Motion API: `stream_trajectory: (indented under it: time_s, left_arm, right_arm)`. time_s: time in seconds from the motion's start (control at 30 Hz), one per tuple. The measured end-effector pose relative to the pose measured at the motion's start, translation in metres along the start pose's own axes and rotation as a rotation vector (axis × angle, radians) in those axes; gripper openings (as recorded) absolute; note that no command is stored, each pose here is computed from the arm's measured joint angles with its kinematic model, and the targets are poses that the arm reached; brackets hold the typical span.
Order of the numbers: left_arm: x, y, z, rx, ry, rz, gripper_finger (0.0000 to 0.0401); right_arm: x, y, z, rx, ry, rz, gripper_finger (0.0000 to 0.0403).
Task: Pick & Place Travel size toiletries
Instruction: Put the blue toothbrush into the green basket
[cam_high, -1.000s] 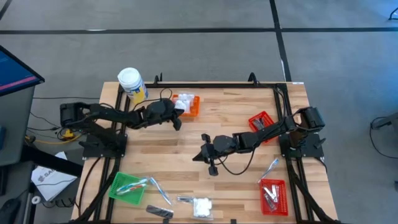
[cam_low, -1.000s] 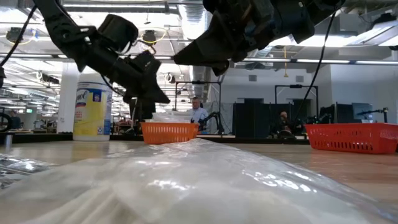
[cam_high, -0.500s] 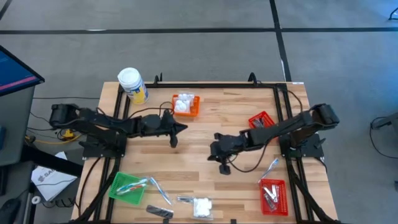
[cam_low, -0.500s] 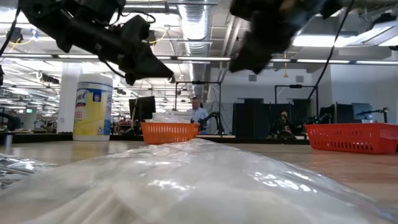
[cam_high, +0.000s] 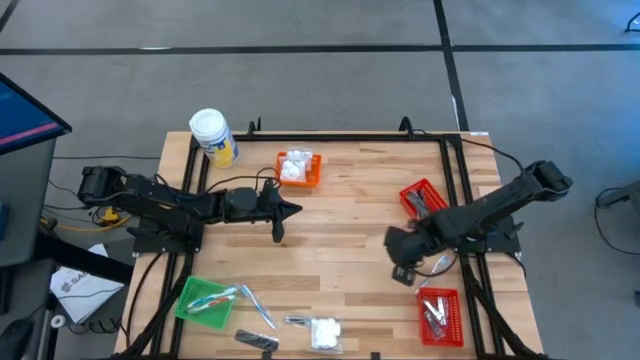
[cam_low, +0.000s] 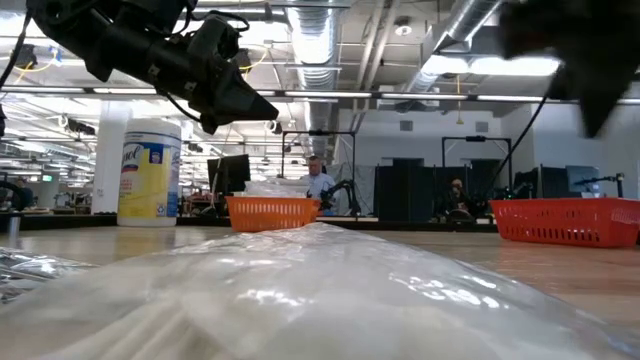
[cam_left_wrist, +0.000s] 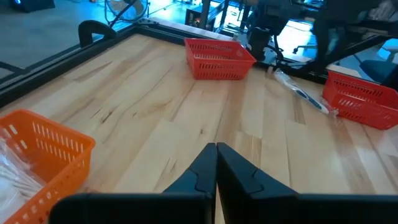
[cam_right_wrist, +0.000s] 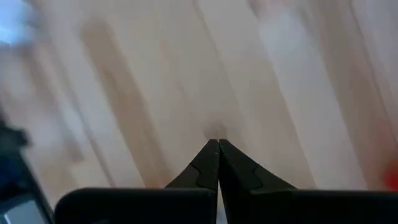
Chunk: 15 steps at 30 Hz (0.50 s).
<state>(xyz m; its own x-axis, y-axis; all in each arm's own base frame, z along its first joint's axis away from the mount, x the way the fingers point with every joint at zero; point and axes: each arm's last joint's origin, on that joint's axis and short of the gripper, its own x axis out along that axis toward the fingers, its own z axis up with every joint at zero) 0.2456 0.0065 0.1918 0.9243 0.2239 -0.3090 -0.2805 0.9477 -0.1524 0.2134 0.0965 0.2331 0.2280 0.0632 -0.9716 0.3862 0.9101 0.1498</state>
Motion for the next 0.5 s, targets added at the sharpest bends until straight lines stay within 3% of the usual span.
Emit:
stream_trajectory:
  time_s: [0.2,0.37,0.5]
  left_arm:
    - [0.0,0.0,0.0,-0.004,0.0,0.0,0.0001]
    - [0.0,-0.001,0.0,-0.006,0.0,-0.006,0.0001]
    - [-0.001,-0.005,-0.001,-0.002,-0.004,-0.008,0.0001]
  right_arm:
    - [-0.009,-0.006,-0.044,0.197,0.189,-0.236,0.0]
    - [-0.008,0.0,-0.058,0.261,0.253,-0.228,0.0]
    - [0.016,-0.011,-0.072,0.382,0.37,-0.182,0.0]
